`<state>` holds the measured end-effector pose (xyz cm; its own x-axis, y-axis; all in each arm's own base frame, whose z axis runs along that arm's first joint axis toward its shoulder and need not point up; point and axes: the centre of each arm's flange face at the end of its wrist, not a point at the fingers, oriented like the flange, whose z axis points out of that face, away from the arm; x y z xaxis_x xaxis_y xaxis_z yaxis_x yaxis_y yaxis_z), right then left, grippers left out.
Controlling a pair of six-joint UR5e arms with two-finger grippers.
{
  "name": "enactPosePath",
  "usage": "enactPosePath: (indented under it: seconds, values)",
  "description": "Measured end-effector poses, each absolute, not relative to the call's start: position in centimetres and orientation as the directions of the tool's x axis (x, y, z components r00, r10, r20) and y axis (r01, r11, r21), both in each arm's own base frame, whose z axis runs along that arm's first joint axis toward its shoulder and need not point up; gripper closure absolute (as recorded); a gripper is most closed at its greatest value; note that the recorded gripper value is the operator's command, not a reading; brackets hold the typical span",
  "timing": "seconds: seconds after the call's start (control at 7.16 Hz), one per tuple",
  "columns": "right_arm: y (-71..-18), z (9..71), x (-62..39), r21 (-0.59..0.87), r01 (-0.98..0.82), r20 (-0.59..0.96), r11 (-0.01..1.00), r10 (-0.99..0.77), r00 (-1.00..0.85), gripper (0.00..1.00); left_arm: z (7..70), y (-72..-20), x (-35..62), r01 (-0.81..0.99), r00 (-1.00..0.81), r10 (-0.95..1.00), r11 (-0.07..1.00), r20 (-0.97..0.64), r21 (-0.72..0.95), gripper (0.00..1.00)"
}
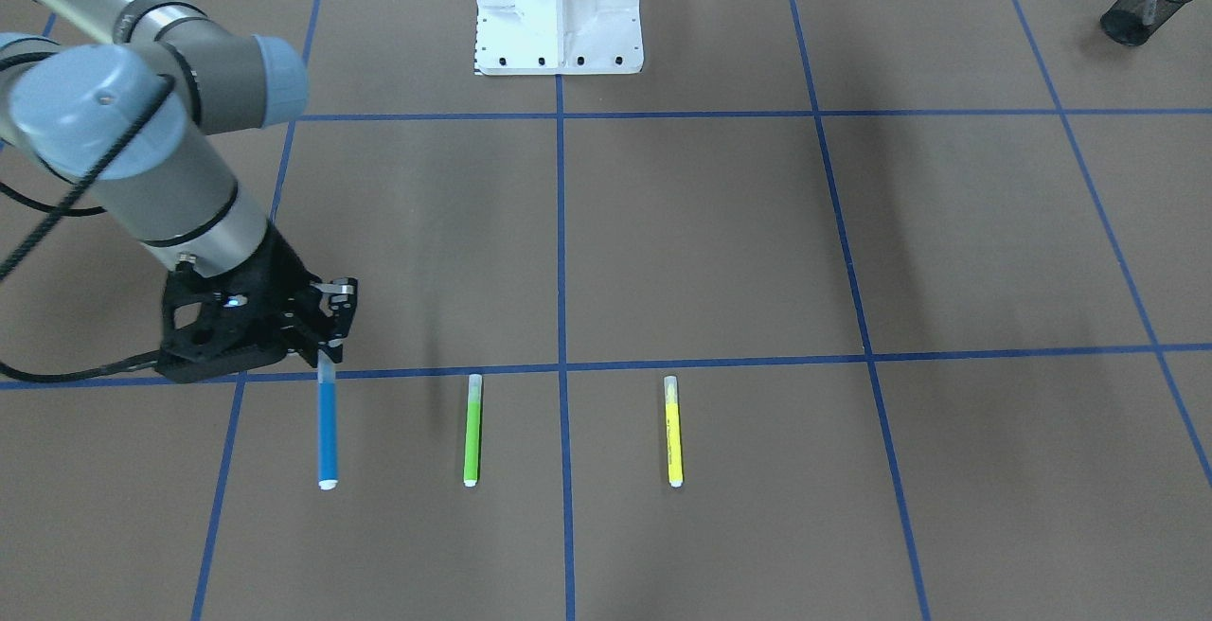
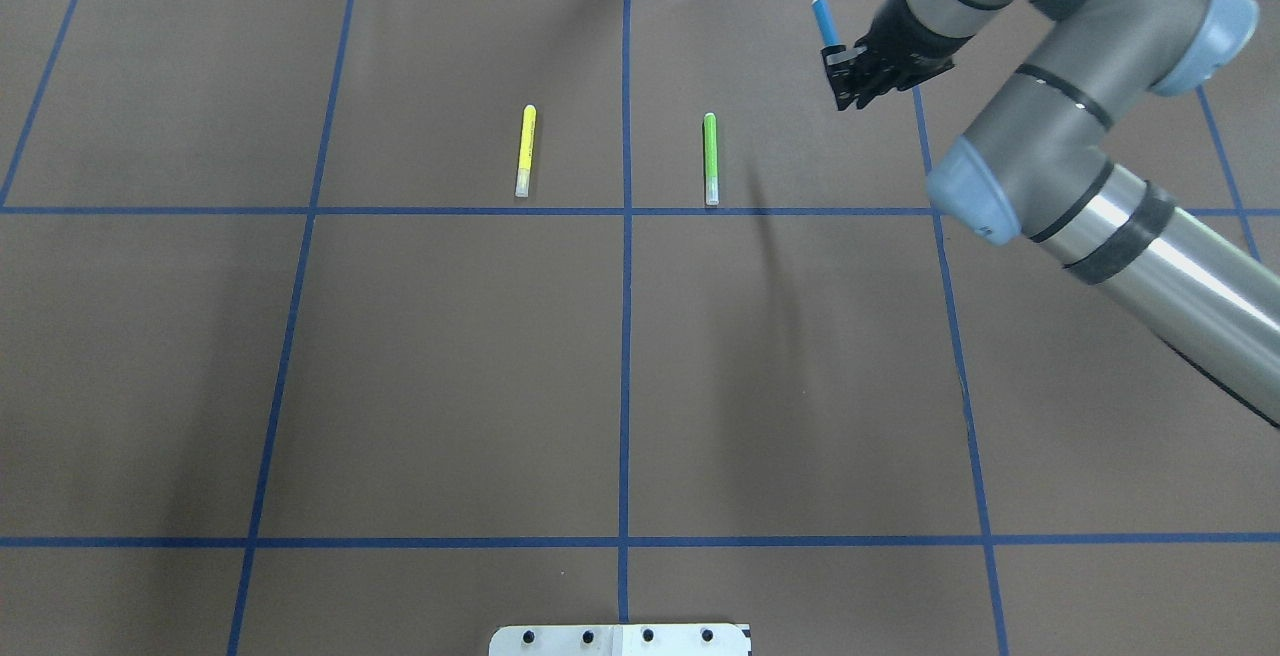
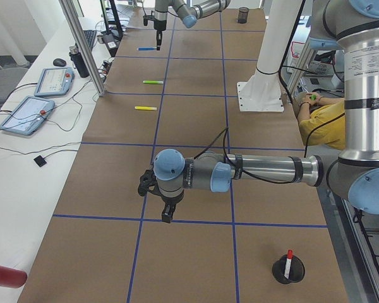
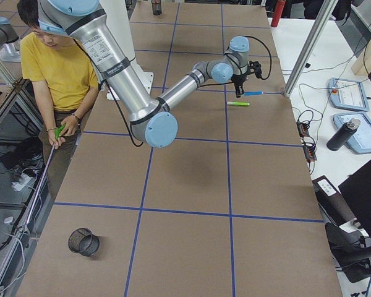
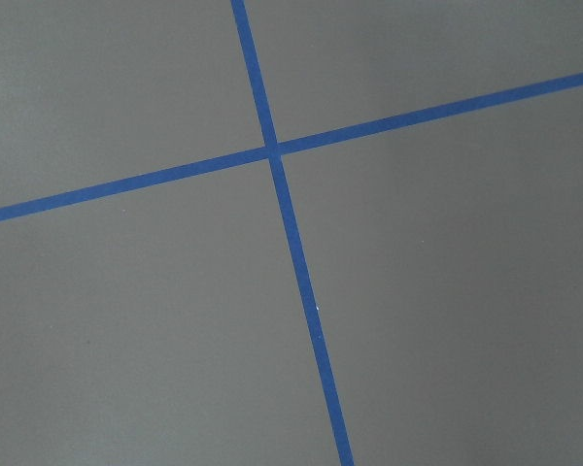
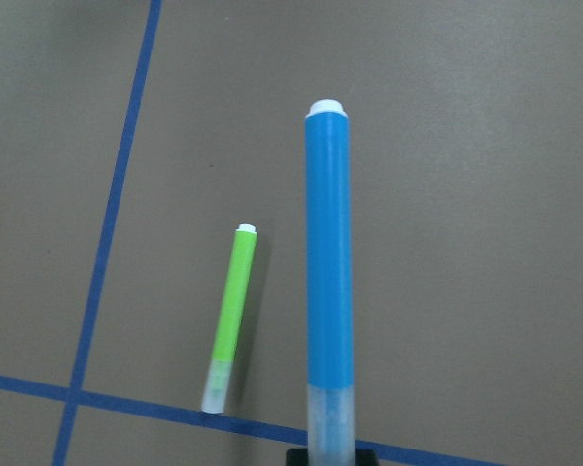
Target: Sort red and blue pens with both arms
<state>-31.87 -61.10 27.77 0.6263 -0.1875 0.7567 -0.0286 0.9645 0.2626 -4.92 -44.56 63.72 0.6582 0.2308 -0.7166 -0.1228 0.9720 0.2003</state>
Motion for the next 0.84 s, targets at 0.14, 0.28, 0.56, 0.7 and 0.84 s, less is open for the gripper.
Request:
enactPosePath:
  seconds: [0.14,0.28,0.56,0.7,0.84]
  values:
    - [-61.1,30.0,-27.9,0.297,0.002,0.747,0.955,-0.234,0.623,1.00,64.0,-44.4,-4.9,-0.123,0.657,0.227,0.973,-0.719,0.195,0.00]
    - [-60.4,32.6,-24.2,0.333,0.033,0.729,0.942,-0.280,0.624,1.00,64.2,-44.3,-4.9,-0.122,0.656,0.223,0.974,-0.721,0.190,0.00]
    - [-57.6,39.1,-17.4,0.396,0.110,0.668,0.912,-0.368,0.646,1.00,64.6,-44.2,-4.9,-0.122,0.656,0.217,0.976,-0.723,0.182,0.00]
    - [-56.2,42.7,-13.9,0.417,0.157,0.636,0.895,-0.411,0.653,1.00,64.7,-44.2,-4.9,-0.122,0.656,0.215,0.976,-0.723,0.179,0.00]
    - [-54.2,46.5,-10.2,0.427,0.197,0.612,0.883,-0.442,0.656,1.00,64.7,-44.2,-4.9,-0.122,0.656,0.214,0.976,-0.724,0.178,0.00]
